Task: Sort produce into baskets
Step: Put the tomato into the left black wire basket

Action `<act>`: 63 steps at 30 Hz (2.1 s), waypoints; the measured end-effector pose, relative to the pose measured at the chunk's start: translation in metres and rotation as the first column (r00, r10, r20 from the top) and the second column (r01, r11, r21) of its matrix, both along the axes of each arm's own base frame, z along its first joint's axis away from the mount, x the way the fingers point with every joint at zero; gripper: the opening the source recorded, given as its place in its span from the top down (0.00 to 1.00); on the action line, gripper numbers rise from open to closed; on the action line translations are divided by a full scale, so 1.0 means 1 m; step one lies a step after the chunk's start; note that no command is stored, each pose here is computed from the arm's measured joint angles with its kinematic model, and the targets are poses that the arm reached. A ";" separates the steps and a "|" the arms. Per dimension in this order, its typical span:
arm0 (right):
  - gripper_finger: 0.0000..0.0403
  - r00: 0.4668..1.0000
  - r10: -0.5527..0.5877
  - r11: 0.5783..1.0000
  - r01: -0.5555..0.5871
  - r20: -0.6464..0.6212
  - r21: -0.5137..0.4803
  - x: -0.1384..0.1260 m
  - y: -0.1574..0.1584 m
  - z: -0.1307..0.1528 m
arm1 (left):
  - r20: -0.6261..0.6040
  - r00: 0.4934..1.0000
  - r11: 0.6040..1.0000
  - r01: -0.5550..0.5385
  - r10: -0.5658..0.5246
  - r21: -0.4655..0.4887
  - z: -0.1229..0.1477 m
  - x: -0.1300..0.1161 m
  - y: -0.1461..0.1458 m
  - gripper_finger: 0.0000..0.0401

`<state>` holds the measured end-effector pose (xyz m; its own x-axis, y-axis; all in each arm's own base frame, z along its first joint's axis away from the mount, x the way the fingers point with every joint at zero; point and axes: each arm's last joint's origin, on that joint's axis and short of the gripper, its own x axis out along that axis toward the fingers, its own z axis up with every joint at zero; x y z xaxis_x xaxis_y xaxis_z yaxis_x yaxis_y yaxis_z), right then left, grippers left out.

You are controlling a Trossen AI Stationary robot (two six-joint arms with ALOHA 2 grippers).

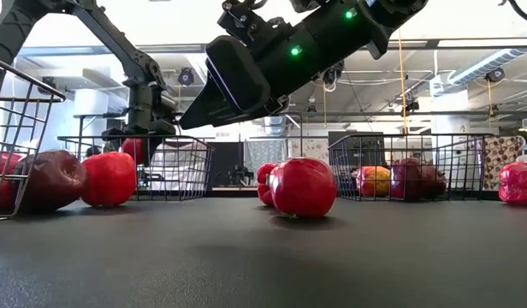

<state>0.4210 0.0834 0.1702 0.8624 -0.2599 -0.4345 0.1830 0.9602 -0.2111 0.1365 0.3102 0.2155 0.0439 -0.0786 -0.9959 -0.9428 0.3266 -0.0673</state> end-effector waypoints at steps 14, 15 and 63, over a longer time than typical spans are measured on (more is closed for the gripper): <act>0.02 1.000 0.002 1.000 -0.002 -0.002 -0.004 0.000 0.000 0.000 | -0.002 1.000 1.000 0.016 -0.016 0.017 0.000 0.002 0.001 0.32; 0.02 1.000 0.002 1.000 -0.002 -0.002 -0.006 0.000 0.000 0.000 | -0.001 1.000 0.999 0.028 -0.028 0.018 0.000 0.003 0.000 0.32; 0.02 0.999 -0.002 1.000 0.001 -0.033 -0.013 -0.001 -0.002 -0.003 | -0.027 0.997 0.984 0.079 -0.076 0.157 0.000 0.019 0.005 0.14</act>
